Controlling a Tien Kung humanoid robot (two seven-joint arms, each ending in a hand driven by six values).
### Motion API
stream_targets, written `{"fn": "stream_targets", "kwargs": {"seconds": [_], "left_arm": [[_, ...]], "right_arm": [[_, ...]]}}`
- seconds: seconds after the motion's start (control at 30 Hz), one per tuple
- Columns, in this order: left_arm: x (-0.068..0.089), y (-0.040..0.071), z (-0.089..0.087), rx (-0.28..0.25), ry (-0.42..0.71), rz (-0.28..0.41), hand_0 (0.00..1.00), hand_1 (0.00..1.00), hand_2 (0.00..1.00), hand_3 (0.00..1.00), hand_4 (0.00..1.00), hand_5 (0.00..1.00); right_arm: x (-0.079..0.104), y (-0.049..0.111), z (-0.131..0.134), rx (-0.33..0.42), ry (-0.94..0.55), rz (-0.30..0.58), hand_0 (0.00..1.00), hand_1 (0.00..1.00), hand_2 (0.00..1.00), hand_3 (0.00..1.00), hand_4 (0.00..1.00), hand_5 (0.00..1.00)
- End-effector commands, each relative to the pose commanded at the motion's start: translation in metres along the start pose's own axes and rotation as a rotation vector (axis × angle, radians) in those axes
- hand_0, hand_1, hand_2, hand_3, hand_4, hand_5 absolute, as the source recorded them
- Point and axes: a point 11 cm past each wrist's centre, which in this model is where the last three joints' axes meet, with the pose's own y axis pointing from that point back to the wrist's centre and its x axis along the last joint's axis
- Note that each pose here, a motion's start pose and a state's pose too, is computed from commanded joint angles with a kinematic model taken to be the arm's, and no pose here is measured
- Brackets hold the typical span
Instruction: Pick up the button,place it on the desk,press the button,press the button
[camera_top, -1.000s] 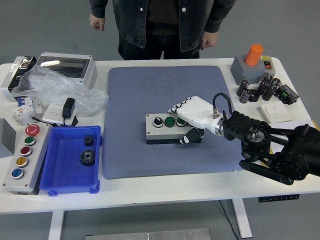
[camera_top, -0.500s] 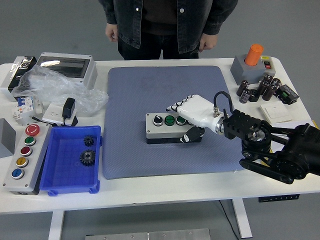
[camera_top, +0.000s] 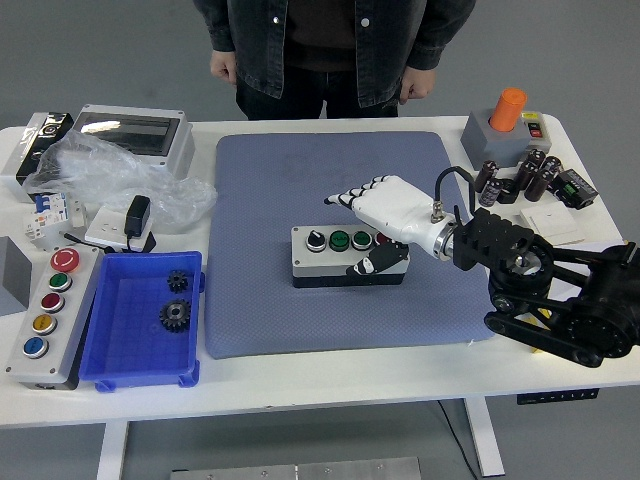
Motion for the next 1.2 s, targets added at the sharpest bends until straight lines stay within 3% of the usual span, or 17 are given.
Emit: {"fn": "stream_targets", "kwargs": {"seconds": [0.23,0.3,0.43,0.5,0.63,0.67,0.83,0.87,1.03,1.07,1.2], "left_arm": [[0.001,0.000,-0.001,-0.001,0.001,0.003,0.681,0.721,0.645,0.645,0.667,0.415],[0.001,0.000,-0.001,0.000,0.000,0.002,0.681,0.721,0.642,0.642,0.666,0.412],[-0.001,0.000,-0.003,0.002,0.000,0.000,0.681,0.721,0.642,0.642,0.666,0.412],[-0.001,0.000,-0.003,0.001,0.002,0.000,0.681,0.722,0.642,0.642,0.664,0.413],[-0.001,0.000,-0.003,0.001,0.004,0.000,0.681,0.722,0.642,0.642,0.664,0.413],[-0.001,0.000,-0.003,0.002,0.004,0.000,0.681,0.722,0.640,0.642,0.663,0.413],[-0.001,0.000,-0.003,0.001,0.001,0.001,0.681,0.722,0.640,0.642,0.663,0.413],[-0.001,0.000,-0.002,0.000,0.001,0.001,0.681,0.722,0.640,0.641,0.662,0.412],[-0.001,0.000,-0.001,-0.003,0.000,0.002,0.681,0.722,0.640,0.641,0.662,0.412],[0.000,0.000,-0.001,-0.002,0.000,0.002,0.681,0.722,0.640,0.642,0.661,0.411],[0.001,-0.001,-0.005,0.006,0.000,0.004,0.681,0.722,0.640,0.642,0.661,0.411]], "right_arm": [[0.019,0.029,0.009,-0.027,-0.181,0.079,0.718,0.738,0.821,0.931,0.998,0.529],[0.025,0.038,0.012,-0.046,-0.213,0.114,0.719,0.737,0.819,0.928,0.998,0.587],[0.041,0.060,0.021,-0.105,-0.224,0.195,0.719,0.737,0.819,0.928,0.998,0.587],[0.048,0.071,0.027,-0.144,-0.206,0.226,0.721,0.736,0.802,0.925,0.998,0.636],[0.059,0.090,0.034,-0.220,-0.160,0.244,0.721,0.736,0.802,0.925,0.998,0.636],[0.060,0.093,0.038,-0.243,-0.153,0.239,0.680,0.682,0.656,0.906,0.861,0.494],[0.046,0.095,0.049,-0.340,-0.156,0.110,0.680,0.682,0.656,0.906,0.861,0.494],[0.039,0.094,0.048,-0.350,-0.161,0.067,0.477,0.468,0.263,0.871,0.437,0.077],[0.020,0.091,0.042,-0.372,-0.167,-0.070,0.477,0.468,0.263,0.871,0.437,0.077],[0.018,0.091,0.042,-0.374,-0.168,-0.085,0.444,0.399,0.221,0.881,0.422,0.004],[0.014,0.094,0.046,-0.386,-0.201,-0.130,0.444,0.399,0.221,0.881,0.422,0.004]]}}
